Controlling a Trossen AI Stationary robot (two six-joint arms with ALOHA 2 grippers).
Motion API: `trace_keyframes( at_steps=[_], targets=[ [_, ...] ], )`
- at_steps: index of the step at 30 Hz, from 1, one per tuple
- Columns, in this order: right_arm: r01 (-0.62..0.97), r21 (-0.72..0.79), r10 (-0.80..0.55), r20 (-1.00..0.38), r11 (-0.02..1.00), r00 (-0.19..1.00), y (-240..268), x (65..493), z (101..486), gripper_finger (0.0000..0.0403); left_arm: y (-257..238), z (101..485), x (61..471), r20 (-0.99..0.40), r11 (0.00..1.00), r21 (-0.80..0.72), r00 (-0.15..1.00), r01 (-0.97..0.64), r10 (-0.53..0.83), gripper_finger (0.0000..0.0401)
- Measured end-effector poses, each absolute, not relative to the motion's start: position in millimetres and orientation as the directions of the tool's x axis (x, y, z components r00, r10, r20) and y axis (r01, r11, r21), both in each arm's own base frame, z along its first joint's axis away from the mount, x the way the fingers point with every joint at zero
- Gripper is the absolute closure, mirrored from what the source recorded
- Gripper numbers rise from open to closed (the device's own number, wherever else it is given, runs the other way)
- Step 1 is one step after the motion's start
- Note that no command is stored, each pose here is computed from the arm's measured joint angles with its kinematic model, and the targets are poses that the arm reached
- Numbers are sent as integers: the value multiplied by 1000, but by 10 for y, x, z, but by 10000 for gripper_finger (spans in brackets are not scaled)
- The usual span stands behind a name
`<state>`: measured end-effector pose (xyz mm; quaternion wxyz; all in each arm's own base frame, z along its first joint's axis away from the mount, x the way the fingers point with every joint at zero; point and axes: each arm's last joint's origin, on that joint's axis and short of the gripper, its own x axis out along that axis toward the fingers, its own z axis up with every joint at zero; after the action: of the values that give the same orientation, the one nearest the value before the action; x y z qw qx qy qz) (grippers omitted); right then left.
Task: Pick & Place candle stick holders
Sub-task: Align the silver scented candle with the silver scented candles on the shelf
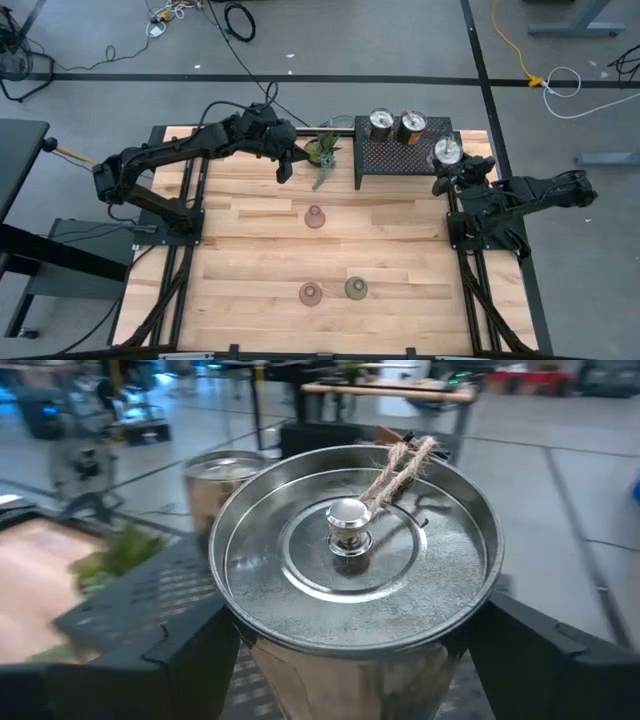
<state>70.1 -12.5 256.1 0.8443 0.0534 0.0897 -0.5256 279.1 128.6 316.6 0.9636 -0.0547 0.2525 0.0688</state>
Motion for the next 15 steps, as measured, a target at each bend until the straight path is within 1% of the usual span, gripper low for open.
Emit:
trace_keyframes(
  at_steps=[6,13,15],
  targets=[
    [932,-15,-909,-230,362,349,-207,694,2572,81,1287,3166,2791,-494,985,-70,863,-160,105,385],
    [956,-43,-936,-218,291,275,-294,720,2626,81,1286,3166,2791,-494,985,-70,863,-160,105,385],
    [957,-49,-937,-222,286,269,-324,747,2608,81,1287,3166,2791,-494,985,-70,863,-160,105,385]
  ],
)
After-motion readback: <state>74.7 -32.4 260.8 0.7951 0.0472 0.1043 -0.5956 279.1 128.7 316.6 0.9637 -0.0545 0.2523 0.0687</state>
